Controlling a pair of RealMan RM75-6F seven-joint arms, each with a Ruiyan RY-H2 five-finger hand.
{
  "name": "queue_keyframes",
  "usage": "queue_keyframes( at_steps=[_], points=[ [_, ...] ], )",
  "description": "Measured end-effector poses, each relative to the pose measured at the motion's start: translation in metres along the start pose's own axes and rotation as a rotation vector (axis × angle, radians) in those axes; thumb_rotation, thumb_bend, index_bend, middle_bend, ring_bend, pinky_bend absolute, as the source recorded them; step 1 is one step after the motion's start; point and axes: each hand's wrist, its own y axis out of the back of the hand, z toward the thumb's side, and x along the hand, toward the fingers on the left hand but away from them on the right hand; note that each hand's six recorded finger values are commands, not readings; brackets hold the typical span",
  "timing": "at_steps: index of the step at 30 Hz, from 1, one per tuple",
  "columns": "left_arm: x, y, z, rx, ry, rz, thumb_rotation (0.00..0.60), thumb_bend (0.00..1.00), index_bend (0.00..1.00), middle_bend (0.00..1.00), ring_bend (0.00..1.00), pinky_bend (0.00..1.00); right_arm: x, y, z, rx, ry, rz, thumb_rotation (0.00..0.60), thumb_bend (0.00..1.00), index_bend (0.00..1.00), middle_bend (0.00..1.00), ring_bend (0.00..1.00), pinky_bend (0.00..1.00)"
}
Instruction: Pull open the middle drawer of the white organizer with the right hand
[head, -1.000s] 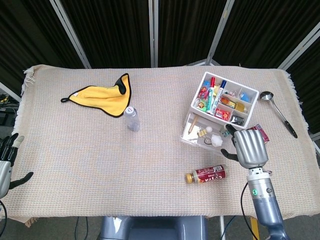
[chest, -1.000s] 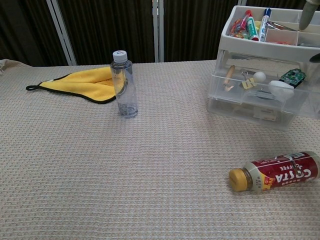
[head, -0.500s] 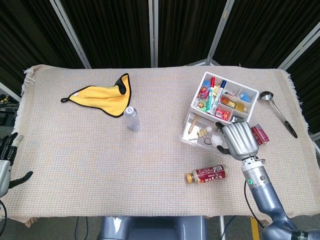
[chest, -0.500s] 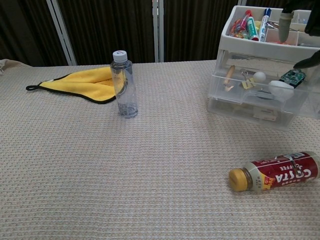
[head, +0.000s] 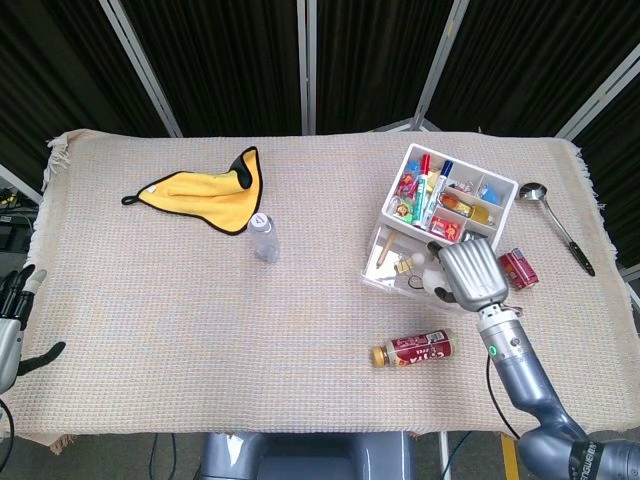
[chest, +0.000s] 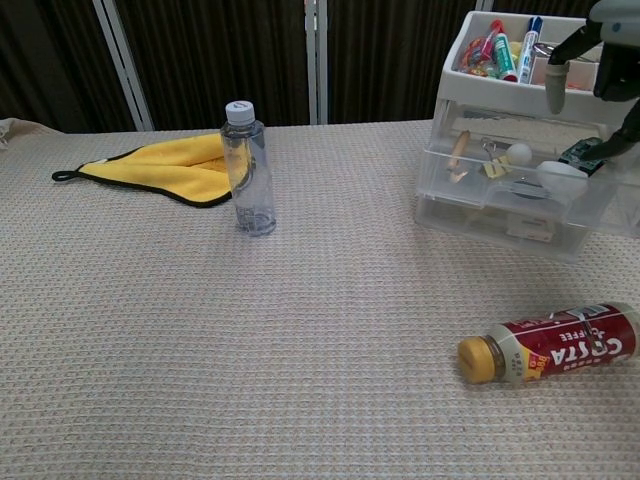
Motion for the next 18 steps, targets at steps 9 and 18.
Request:
queue_keyframes(
  at_steps=[9,18],
  points=[
    [0.0,0.0,0.0,-0.004,0.0,-0.003,0.6,0.13,0.0,0.0,0.0,0.0,-0.002,-0.009,-0.004,0.055,-0.009,0.076,0.6,0.0,0.44,1.0,1.0,0.73],
    [0.0,0.0,-0.001,-0.006,0.003,-0.004,0.6,0.13,0.0,0.0,0.0,0.0,-0.009,-0.016,0.001,0.038,0.015,0.126,0.6,0.0,0.46,1.0,1.0,0.73]
  ],
)
